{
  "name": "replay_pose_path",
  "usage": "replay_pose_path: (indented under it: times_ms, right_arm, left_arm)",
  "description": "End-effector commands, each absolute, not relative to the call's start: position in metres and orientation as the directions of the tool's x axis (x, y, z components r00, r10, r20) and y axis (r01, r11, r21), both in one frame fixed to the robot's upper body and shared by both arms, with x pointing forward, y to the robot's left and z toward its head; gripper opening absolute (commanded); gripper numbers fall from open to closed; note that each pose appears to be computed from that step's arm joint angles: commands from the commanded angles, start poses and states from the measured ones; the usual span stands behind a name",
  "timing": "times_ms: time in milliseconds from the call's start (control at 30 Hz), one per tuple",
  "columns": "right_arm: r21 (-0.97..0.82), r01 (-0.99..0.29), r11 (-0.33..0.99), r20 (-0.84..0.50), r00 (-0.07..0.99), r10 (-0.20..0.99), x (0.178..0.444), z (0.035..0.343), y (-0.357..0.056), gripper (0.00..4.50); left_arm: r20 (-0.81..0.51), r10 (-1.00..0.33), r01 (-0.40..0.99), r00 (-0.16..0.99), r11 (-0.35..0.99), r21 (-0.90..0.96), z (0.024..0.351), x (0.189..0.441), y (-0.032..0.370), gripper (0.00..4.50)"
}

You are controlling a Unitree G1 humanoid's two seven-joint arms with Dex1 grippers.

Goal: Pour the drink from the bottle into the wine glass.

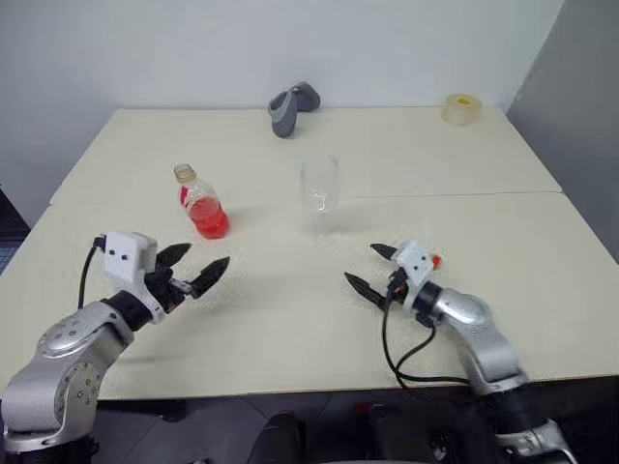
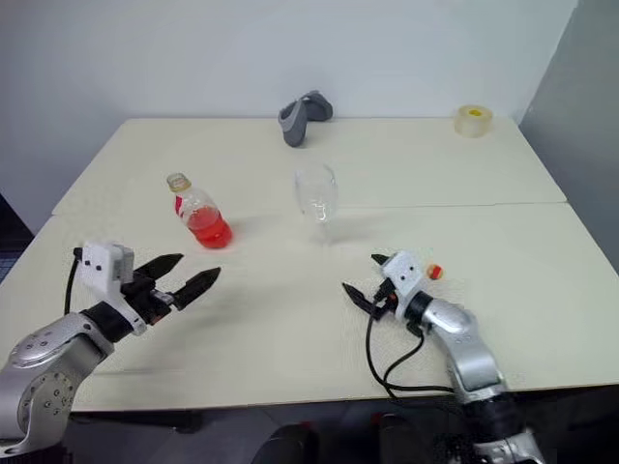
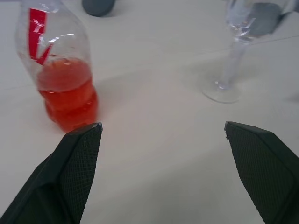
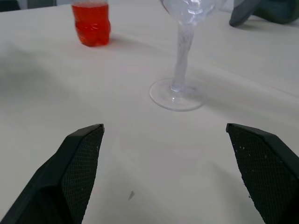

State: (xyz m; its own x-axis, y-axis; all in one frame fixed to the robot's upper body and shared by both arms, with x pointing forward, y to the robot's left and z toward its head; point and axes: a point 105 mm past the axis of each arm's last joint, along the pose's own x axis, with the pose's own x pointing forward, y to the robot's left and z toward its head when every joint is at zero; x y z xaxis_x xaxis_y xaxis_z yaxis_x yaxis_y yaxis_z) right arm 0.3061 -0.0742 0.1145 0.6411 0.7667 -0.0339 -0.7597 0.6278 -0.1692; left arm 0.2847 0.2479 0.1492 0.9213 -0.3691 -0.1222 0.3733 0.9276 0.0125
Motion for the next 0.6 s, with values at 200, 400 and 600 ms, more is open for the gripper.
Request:
replay_pose_path:
  times_ms: [200,400,600]
  right_arm:
    - [-0.108,-0.876,0.47,0.105,0.46,0.881,0.261,0.168,-0.055,4.46]
    - [-0.097,-0.882,0.462,0.13,0.449,0.884,0.261,0.177,-0.053,4.46]
    - [-0.098,-0.881,0.463,0.157,0.446,0.881,0.267,0.184,-0.047,4.46]
  left_arm:
    - [0.014,-0.195,0.194,0.981,0.979,0.066,0.159,0.313,0.264,4.5]
    - [0.076,-0.103,0.101,0.992,0.994,0.037,0.154,0.33,0.267,4.5]
    - [0.113,-0.057,0.054,0.992,0.998,0.033,0.154,0.343,0.277,4.5]
